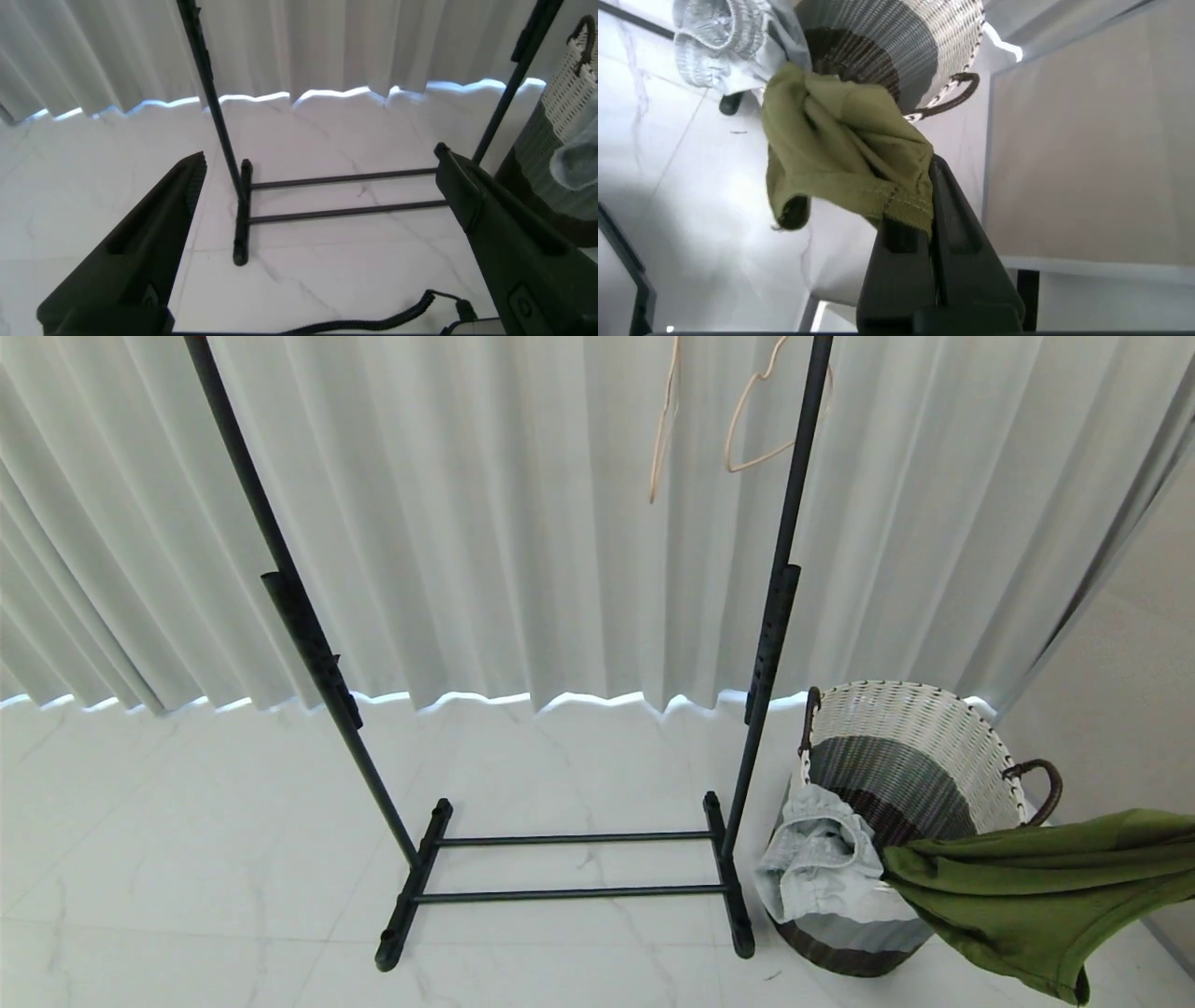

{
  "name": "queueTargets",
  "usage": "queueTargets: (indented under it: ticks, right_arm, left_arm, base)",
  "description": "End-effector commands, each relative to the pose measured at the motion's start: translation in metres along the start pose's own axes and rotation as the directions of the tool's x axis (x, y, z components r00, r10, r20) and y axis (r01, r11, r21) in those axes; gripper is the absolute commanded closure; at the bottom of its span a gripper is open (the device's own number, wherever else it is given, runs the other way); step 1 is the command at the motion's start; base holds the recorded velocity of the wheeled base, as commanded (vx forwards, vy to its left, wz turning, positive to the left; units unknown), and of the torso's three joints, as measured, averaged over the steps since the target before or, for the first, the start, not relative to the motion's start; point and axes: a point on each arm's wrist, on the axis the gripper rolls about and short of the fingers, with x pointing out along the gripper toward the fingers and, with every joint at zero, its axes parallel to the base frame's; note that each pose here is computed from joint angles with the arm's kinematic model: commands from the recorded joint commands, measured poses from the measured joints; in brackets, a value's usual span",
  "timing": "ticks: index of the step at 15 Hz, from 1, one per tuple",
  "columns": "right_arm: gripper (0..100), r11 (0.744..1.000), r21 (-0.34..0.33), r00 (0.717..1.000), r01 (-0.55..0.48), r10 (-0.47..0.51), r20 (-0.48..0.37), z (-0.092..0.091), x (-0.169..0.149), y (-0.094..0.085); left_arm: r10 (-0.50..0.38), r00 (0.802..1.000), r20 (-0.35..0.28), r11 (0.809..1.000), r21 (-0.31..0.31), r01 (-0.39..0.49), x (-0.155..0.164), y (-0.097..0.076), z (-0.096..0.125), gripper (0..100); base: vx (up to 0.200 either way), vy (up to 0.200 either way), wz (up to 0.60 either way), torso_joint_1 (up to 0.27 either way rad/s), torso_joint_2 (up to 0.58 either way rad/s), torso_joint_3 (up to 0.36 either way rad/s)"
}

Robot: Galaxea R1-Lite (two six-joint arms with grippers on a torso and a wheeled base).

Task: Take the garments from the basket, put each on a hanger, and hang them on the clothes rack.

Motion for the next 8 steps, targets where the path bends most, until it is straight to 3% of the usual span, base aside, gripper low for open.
queueTargets:
  ticks: [1, 3, 8]
  right_arm:
    - [100, 1.000, -0.001, 1.000, -0.002, 0.002, 0.000, -0.0002, 0.0001, 0.0003]
    - [100, 1.000, 0.000, 1.000, -0.003, 0.003, 0.002, -0.0002, -0.0003, 0.0004]
    - [100, 1.000, 0.001, 1.000, 0.000, 0.000, 0.004, 0.0001, -0.0008, 0.0001]
  left_arm:
    - [0.000, 1.000, -0.002, 1.000, 0.000, 0.000, 0.0001, 0.0000, 0.0000, 0]
    - [0.000, 1.000, 0.000, 1.000, 0.000, 0.000, 0.0000, 0.0000, 0.0000, 0]
    - [0.000, 1.000, 0.000, 1.000, -0.003, 0.000, 0.0000, 0.0000, 0.0000, 0]
  base:
    - [0.000, 0.200, 0.00, -0.002, 0.00, 0.007]
    - [0.000, 0.200, 0.00, 0.002, 0.00, 0.005]
    - [0.000, 0.000, 0.00, 0.000, 0.00, 0.000]
